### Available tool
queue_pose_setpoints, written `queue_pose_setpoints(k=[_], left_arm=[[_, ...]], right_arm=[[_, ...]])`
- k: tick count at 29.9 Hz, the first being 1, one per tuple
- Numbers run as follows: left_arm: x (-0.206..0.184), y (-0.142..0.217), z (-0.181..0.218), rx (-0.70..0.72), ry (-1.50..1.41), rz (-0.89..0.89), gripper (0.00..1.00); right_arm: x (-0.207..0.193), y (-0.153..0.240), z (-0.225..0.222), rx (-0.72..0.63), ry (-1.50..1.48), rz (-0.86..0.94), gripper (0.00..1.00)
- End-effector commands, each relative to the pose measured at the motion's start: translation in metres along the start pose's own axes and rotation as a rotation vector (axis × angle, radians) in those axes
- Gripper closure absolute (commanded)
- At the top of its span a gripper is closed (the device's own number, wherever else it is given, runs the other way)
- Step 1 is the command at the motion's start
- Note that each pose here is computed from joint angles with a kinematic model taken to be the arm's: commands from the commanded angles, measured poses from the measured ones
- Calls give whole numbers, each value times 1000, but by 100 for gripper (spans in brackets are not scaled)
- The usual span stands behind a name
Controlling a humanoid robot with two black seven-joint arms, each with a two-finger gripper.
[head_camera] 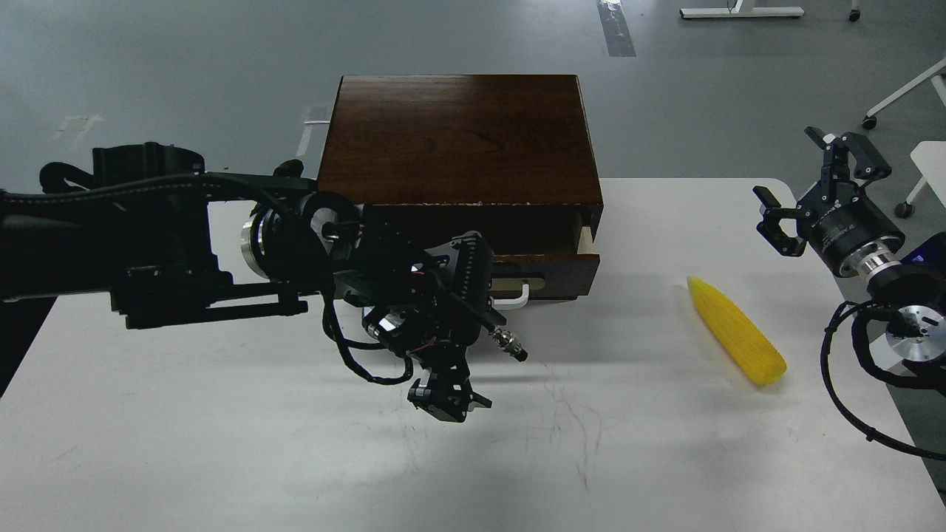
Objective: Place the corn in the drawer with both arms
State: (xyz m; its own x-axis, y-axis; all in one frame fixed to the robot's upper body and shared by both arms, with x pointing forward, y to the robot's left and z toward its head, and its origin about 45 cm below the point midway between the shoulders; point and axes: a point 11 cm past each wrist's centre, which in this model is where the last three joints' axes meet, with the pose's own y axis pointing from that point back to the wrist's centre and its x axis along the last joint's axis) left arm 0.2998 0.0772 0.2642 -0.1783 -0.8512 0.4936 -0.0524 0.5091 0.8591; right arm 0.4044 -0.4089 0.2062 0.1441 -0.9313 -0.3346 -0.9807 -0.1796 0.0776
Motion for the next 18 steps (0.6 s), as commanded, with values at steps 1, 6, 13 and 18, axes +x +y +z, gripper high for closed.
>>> queue_pose_setpoints(k=[1,6,13,18], left_arm=[[1,1,0,0,-5,1,2],[10,8,-4,17,-17,14,2],[61,63,-17,-100,349,365,2],[85,119,-38,-247,700,699,2]], right_arm=[[7,3,-8,7,15,11,0],[11,6,-12,10,22,18,0],[15,8,-15,12,30,26,0],[15,8,-15,12,30,27,0]])
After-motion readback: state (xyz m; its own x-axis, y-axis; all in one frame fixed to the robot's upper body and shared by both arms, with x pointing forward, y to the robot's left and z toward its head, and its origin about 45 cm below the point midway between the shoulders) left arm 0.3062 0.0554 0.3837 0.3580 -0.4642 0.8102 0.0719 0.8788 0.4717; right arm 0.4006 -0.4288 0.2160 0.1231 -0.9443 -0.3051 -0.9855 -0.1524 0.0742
